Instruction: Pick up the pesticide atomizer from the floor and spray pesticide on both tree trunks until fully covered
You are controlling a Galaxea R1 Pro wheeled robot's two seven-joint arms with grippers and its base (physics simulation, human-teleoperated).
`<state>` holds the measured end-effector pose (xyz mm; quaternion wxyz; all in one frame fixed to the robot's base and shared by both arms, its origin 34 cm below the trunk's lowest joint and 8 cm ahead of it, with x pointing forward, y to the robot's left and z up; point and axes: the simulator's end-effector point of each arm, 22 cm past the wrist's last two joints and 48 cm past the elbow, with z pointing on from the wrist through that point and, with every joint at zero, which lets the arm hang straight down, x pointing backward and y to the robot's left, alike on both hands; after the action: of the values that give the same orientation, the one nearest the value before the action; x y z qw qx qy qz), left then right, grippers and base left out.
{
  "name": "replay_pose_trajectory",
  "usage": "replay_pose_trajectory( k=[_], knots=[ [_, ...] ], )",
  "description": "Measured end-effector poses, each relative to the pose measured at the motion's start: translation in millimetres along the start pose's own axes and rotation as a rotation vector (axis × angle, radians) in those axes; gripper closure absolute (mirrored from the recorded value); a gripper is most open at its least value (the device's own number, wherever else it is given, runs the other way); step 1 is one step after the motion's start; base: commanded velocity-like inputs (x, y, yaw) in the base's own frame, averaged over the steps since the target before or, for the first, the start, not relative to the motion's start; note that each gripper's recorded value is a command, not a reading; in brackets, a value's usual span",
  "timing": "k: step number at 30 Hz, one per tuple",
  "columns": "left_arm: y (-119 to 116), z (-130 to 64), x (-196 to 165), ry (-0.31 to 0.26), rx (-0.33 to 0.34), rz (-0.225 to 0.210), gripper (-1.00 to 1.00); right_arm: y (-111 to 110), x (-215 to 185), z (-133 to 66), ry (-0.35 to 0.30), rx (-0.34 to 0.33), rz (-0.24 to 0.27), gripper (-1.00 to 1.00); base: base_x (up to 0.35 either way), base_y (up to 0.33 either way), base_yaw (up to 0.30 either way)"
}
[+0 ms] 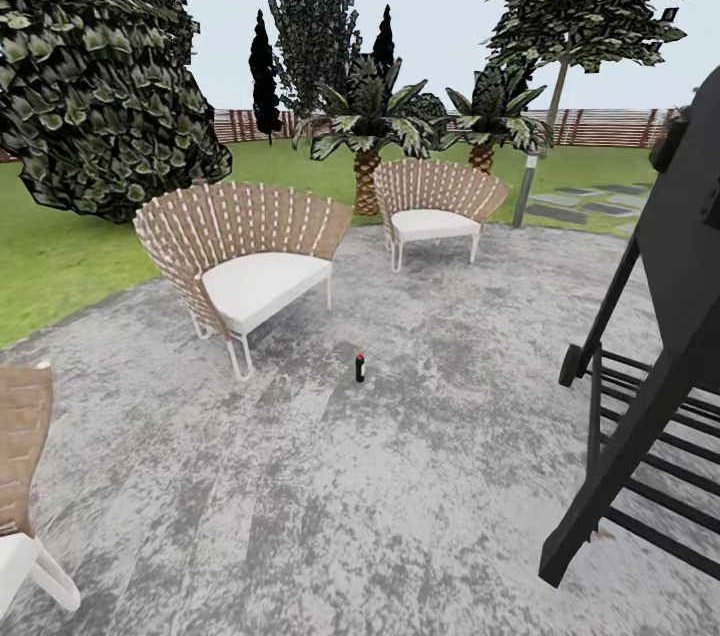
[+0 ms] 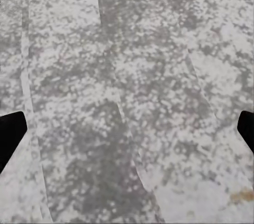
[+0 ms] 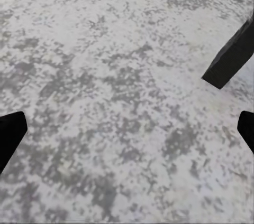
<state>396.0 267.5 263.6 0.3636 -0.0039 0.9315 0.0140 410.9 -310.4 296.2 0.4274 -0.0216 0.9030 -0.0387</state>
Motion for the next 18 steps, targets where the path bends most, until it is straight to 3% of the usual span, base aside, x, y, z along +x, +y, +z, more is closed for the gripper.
replay_pose_trajectory(
  k=[18],
  knots=[
    [0.0, 0.0, 0.0, 0.0, 0.0, 0.0, -1.0, 0.4, 0.2, -0.1, 0.0, -0.002, 0.0, -1.0, 0.29, 0.081, -0.016]
  ],
)
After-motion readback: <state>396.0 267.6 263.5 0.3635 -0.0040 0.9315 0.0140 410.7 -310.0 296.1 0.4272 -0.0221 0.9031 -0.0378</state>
